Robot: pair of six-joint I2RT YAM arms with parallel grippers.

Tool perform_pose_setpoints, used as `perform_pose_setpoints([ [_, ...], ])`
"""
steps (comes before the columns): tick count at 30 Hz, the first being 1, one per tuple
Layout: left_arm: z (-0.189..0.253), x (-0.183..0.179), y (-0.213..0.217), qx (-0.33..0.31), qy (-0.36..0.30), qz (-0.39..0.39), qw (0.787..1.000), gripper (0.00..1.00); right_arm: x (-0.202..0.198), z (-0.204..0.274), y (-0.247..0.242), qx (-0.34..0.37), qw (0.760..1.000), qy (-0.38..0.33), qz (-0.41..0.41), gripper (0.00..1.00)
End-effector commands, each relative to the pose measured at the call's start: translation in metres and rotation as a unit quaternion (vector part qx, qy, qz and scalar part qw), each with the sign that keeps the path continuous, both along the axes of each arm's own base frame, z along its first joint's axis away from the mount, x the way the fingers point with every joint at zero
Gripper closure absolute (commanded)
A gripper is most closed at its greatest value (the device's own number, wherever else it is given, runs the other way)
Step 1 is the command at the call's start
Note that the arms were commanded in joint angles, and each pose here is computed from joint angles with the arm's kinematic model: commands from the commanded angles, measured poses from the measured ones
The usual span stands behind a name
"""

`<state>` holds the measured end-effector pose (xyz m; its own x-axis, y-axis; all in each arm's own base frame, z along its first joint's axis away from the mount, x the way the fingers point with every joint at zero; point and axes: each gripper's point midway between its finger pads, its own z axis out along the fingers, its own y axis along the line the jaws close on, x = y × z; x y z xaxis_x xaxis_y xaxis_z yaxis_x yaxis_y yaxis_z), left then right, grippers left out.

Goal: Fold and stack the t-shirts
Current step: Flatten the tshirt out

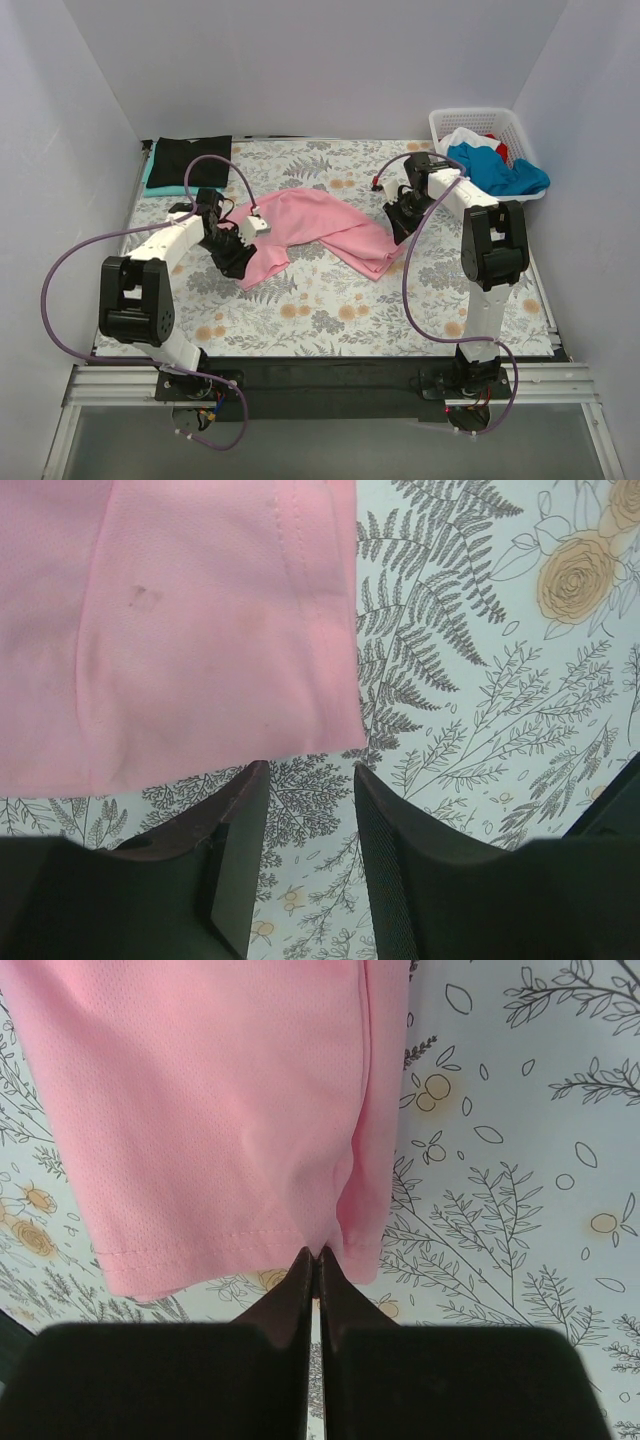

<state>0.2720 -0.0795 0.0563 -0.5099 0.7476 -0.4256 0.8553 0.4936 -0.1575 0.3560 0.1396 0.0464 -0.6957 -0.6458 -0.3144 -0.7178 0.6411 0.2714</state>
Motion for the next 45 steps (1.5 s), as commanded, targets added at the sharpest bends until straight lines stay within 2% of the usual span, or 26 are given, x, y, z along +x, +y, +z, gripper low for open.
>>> perform_pose_setpoints([
  [1, 0.015, -0.006, -0.007, -0.025, -0.023, -0.040, 0.999, 0.61, 0.007, 0.013, 0.001, 0.007, 1.000, -0.009, -0.003, 0.99],
  [8, -0.003, -0.019, -0.015, -0.018, -0.045, -0.077, 0.996, 0.57, 0.008, 0.020, 0.000, 0.006, 1.000, -0.016, -0.001, 0.99],
  [9, -0.005, -0.018, -0.014, -0.011, -0.052, -0.079, 0.995, 0.52, 0.007, 0.021, 0.000, 0.006, 1.000, -0.016, -0.001, 0.99],
  [19, -0.038, -0.015, -0.009, 0.022, -0.068, -0.069, 0.995, 0.51, 0.004, 0.034, 0.003, 0.016, 1.000, -0.017, 0.000, 0.99],
  [22, -0.045, -0.011, -0.009, 0.029, -0.082, -0.062, 0.994, 0.56, 0.001, 0.038, 0.003, 0.019, 1.000, -0.015, 0.001, 0.99],
  [25, -0.051, -0.012, -0.008, 0.033, -0.082, -0.060, 0.994, 0.69, 0.001, 0.042, 0.003, 0.019, 1.000, -0.017, 0.001, 0.99],
  [26, -0.052, -0.012, -0.007, 0.034, -0.084, -0.061, 0.994, 0.78, 0.000, 0.044, 0.003, 0.021, 1.000, -0.018, 0.001, 0.99],
  [28, -0.054, -0.014, -0.009, 0.033, -0.081, -0.057, 0.994, 0.86, 0.000, 0.047, 0.005, 0.023, 1.000, -0.020, 0.002, 0.99],
  [29, -0.053, -0.013, -0.009, 0.033, -0.085, -0.054, 0.994, 0.96, 0.000, 0.048, 0.004, 0.024, 0.999, -0.022, 0.001, 0.99],
  [30, -0.051, -0.012, -0.010, 0.029, -0.084, -0.048, 0.995, 1.00, 0.001, 0.049, 0.004, 0.024, 0.999, -0.022, 0.001, 0.99],
  [33, -0.034, -0.003, -0.016, 0.005, -0.086, -0.011, 0.996, 1.00, 0.005, 0.059, 0.003, 0.020, 0.999, -0.035, 0.002, 0.99],
  [37, 0.014, 0.031, 0.001, -0.052, -0.086, 0.088, 0.991, 1.00, 0.023, 0.085, -0.004, 0.006, 0.996, -0.088, 0.004, 0.99],
  [38, 0.046, 0.058, 0.004, -0.069, -0.121, 0.105, 0.985, 1.00, 0.036, 0.105, -0.008, 0.002, 0.993, -0.122, 0.000, 0.99],
  [40, 0.084, 0.085, 0.026, -0.102, -0.147, 0.162, 0.970, 1.00, 0.051, 0.129, -0.012, -0.002, 0.986, -0.164, -0.004, 0.99],
  [41, 0.118, 0.105, 0.033, -0.117, -0.178, 0.189, 0.959, 1.00, 0.059, 0.144, -0.016, -0.006, 0.982, -0.188, -0.009, 0.99],
  [42, 0.136, 0.116, 0.044, -0.126, -0.194, 0.212, 0.949, 1.00, 0.073, 0.174, -0.017, -0.002, 0.973, -0.232, -0.015, 0.99],
  [44, 0.168, 0.128, 0.051, -0.145, -0.221, 0.229, 0.937, 1.00, 0.085, 0.206, -0.019, -0.005, 0.960, -0.279, -0.020, 0.99],
  [45, 0.197, 0.136, 0.055, -0.159, -0.243, 0.247, 0.924, 1.00, 0.093, 0.239, -0.019, 0.001, 0.946, -0.323, -0.025, 0.99],
])
